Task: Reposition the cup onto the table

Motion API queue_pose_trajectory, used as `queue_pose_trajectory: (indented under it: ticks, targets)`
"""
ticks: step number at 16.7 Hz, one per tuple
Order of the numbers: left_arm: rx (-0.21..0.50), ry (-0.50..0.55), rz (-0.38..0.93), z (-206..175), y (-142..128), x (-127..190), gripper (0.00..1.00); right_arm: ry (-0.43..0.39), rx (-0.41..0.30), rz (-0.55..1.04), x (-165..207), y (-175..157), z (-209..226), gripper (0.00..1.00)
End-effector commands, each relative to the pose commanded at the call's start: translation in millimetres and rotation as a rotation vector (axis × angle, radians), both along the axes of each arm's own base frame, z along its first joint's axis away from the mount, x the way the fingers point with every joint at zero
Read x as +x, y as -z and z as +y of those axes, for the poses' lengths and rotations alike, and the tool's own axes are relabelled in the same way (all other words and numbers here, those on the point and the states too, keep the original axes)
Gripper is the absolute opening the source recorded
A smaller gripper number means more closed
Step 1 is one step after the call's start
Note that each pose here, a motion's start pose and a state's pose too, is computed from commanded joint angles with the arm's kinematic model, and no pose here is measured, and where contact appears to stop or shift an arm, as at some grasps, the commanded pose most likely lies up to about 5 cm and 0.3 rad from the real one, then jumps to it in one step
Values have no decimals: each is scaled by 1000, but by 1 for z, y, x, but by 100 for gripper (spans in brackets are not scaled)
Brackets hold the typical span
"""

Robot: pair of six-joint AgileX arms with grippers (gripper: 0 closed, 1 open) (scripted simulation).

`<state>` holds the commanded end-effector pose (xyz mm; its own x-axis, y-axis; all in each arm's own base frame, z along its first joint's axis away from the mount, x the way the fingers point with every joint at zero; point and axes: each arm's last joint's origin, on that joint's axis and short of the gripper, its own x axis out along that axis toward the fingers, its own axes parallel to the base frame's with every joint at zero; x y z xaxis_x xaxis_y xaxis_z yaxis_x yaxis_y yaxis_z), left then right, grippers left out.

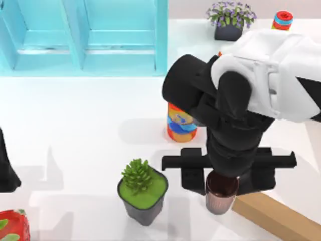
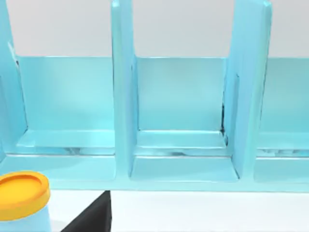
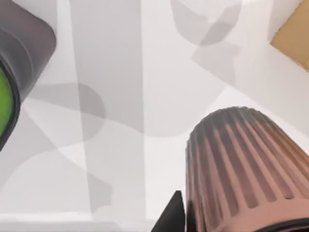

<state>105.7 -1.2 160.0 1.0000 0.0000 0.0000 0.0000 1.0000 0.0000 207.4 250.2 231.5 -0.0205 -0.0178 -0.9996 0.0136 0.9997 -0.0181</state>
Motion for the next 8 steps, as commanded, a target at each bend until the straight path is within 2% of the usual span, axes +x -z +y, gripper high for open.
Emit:
queue_pose_trajectory:
  ticks: [4,8]
  targets:
    - [0,0,0,0,0,0,100,-3,2,-1,0,28,1,0]
    - [0,0,0,0,0,0,100,-4,25,-21,2,37,4,0]
